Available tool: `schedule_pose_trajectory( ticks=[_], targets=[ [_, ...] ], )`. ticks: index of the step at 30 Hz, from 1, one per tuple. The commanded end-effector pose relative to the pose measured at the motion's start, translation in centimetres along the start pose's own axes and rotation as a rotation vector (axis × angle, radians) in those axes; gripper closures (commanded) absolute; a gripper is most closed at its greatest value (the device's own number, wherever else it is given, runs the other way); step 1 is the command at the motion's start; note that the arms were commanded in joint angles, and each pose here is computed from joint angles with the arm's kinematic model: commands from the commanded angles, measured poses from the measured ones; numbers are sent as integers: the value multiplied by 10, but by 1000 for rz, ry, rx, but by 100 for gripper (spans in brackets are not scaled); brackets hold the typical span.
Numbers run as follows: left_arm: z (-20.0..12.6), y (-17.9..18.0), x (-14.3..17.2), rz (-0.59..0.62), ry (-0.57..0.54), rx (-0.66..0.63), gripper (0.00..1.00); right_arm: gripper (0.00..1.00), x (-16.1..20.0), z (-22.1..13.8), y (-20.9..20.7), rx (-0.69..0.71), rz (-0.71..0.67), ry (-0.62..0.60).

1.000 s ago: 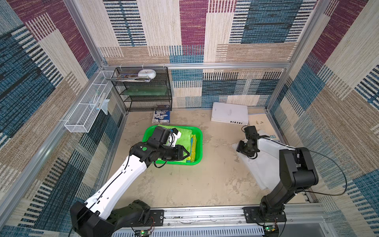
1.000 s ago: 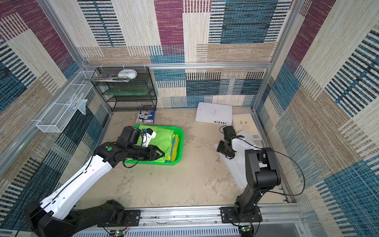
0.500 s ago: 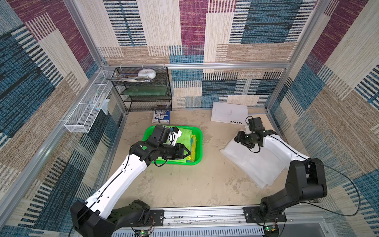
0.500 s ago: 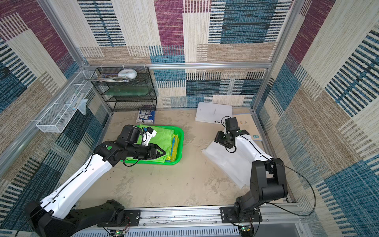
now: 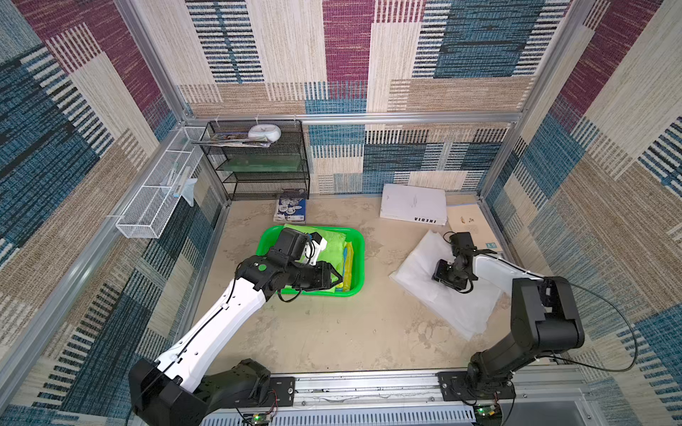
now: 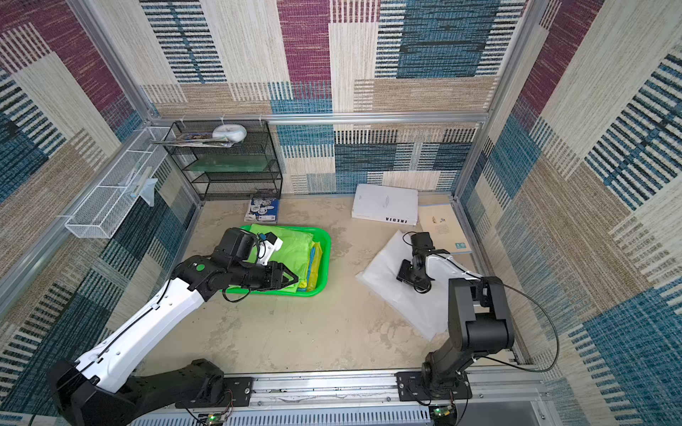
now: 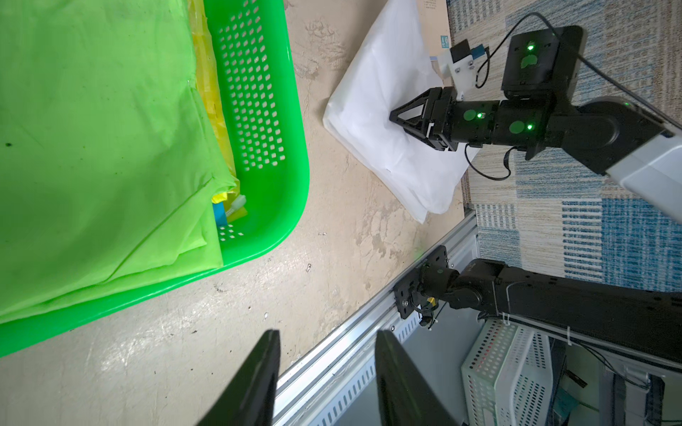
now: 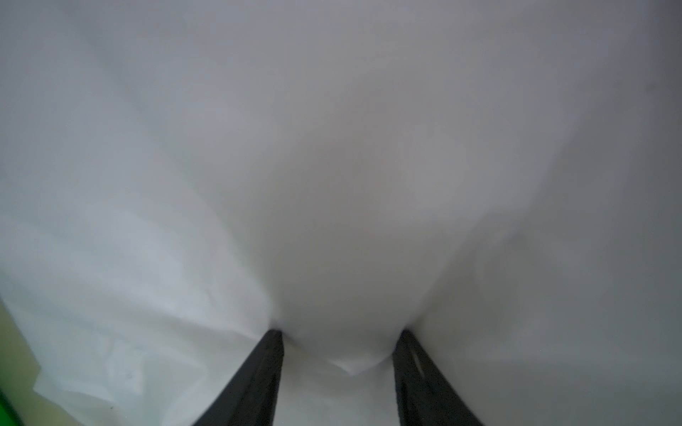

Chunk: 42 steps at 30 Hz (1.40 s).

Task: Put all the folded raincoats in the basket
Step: Move the raincoat to the center of the board.

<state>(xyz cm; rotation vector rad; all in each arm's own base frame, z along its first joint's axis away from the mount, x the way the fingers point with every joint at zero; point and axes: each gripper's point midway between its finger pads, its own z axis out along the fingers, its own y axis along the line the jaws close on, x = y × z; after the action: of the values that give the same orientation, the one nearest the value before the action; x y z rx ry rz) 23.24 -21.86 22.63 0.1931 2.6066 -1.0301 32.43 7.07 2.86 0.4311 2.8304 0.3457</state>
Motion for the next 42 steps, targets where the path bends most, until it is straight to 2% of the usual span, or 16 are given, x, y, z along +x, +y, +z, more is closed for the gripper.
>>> schedule_pose_trajectory(
  ticks=[1, 4, 6, 9, 11, 14, 19, 23, 28, 33, 36, 42],
  targets=[
    [-3, -12, -6, 19, -19, 41, 53, 47, 40, 0, 79, -268, -126, 168],
    [-5, -13, -7, 21, -24, 38, 53, 47, 46, -22, 118, -312, -255, 153],
    [-6, -13, -6, 20, -26, 37, 53, 44, 31, -46, 126, -344, -275, 74],
    [-3, -12, -6, 12, -20, 35, 53, 39, -1, -64, 94, -233, -211, -58],
    [-2, -16, -7, 18, -17, 43, 53, 38, -15, -69, 67, -169, -152, -95],
    [1, -27, -11, 39, -6, 58, 53, 38, -15, -70, 42, -153, -85, -81],
    [24, -53, -12, 108, 57, 74, 53, 37, 2, -70, 31, -174, -74, -80],
    [70, -79, -8, 169, 142, 69, 53, 38, 12, -76, 33, -220, -105, -102],
    [145, -102, -7, 217, 252, 50, 57, 40, 13, -74, 17, -152, -81, -102],
    [219, -82, -7, 206, 353, -32, 62, 35, 7, -79, -3, -73, -31, -141],
    [250, -60, -8, 206, 385, -96, 64, 34, 9, -79, -6, -72, -28, -133],
    [271, -27, -24, 167, 388, -156, 65, 34, 10, -80, 0, -116, -33, -134]
  ],
)
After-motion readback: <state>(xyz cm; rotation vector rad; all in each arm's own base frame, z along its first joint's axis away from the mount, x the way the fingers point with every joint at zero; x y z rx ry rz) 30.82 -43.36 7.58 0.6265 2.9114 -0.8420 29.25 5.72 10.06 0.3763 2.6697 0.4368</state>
